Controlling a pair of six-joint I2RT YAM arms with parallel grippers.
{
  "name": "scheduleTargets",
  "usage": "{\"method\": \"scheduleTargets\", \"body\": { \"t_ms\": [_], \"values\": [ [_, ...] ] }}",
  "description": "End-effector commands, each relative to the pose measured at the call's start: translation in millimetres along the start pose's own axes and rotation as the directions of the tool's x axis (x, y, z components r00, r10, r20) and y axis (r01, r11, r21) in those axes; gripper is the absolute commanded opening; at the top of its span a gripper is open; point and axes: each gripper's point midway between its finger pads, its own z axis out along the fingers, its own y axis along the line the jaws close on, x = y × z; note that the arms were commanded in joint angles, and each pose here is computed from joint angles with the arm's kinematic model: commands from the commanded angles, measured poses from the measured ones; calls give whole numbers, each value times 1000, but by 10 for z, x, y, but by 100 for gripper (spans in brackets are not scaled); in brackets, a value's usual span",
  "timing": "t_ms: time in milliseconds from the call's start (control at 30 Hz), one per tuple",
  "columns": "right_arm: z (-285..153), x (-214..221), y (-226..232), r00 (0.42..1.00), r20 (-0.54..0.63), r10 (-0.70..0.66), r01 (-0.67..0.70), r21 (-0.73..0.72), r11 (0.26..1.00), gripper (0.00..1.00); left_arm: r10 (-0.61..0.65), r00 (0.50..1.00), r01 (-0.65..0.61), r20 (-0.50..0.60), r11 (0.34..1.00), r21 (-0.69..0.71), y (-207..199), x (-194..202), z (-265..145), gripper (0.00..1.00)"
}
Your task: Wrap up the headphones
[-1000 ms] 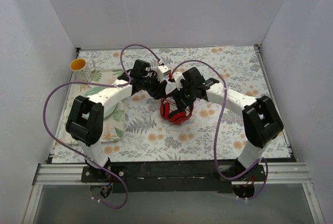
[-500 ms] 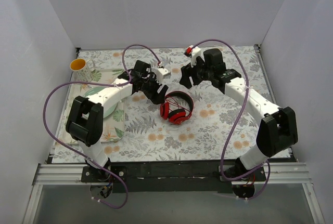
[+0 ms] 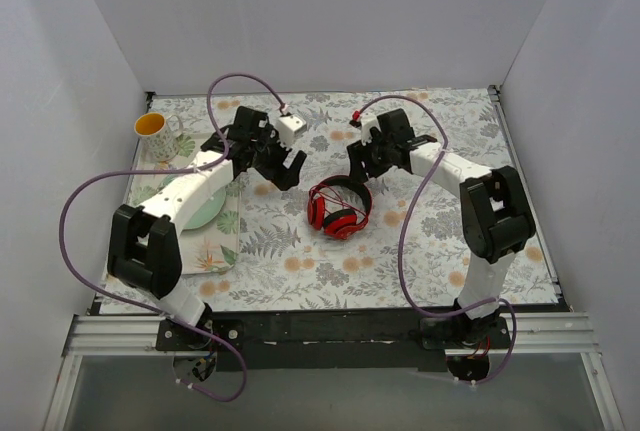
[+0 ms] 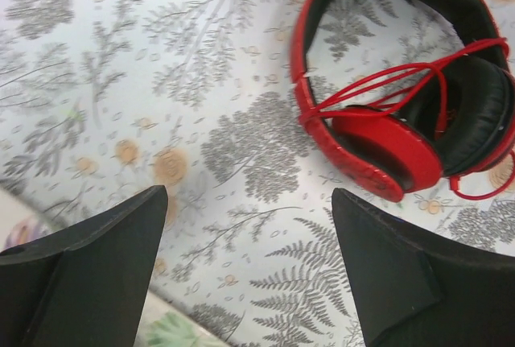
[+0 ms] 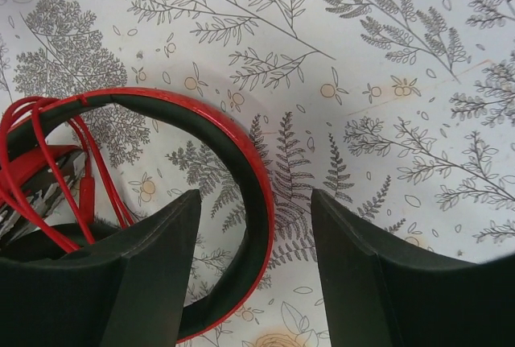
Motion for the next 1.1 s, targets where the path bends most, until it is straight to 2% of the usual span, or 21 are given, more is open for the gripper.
{"method": "scheduleTargets", "body": {
  "t_ms": [0, 333, 367, 400, 467, 533, 567, 667, 900, 1067],
  "values": [
    [79, 76, 60, 999, -34, -13, 11, -35, 999, 64, -2, 999, 8, 46, 992, -126, 278, -78, -383, 84],
    [177, 477, -54, 985, -169, -35, 44, 49, 998, 52, -4, 998, 17, 70, 981, -195, 415, -45, -607, 86],
    [175, 509, -50, 984, -177, -32, 42, 55, 998, 49, -2, 998, 15, 65, 980, -198, 418, -24, -608, 86],
    [151, 547, -51, 982, -186, -30, 44, 69, 997, 42, -3, 998, 17, 68, 979, -205, 428, -24, -621, 86],
    [118, 768, -44, 975, -221, 3, 19, 96, 995, 37, -4, 998, 18, 59, 974, -224, 460, 21, -642, 87],
    [-12, 783, -91, 980, -199, 18, 13, 154, 988, 30, -2, 998, 16, 60, 971, -239, 475, 33, -680, 87],
    [-64, 981, -101, 973, -227, 48, -6, 180, 984, 27, 0, 999, 13, 52, 969, -248, 491, 61, -696, 87],
    [-331, 1026, -182, 979, -181, 94, -38, 293, 955, 20, 0, 999, 12, 45, 964, -264, 499, 114, -735, 88],
    [-690, 1615, 20, 957, -148, 248, -191, 318, 929, 20, -22, 1000, 24, 10, 959, -284, 513, 311, -763, 89],
    [-828, 1790, -57, 948, -149, 282, -211, 371, 904, 20, -37, 999, 32, -13, 956, -293, 502, 442, -793, 89]
  ]
}}
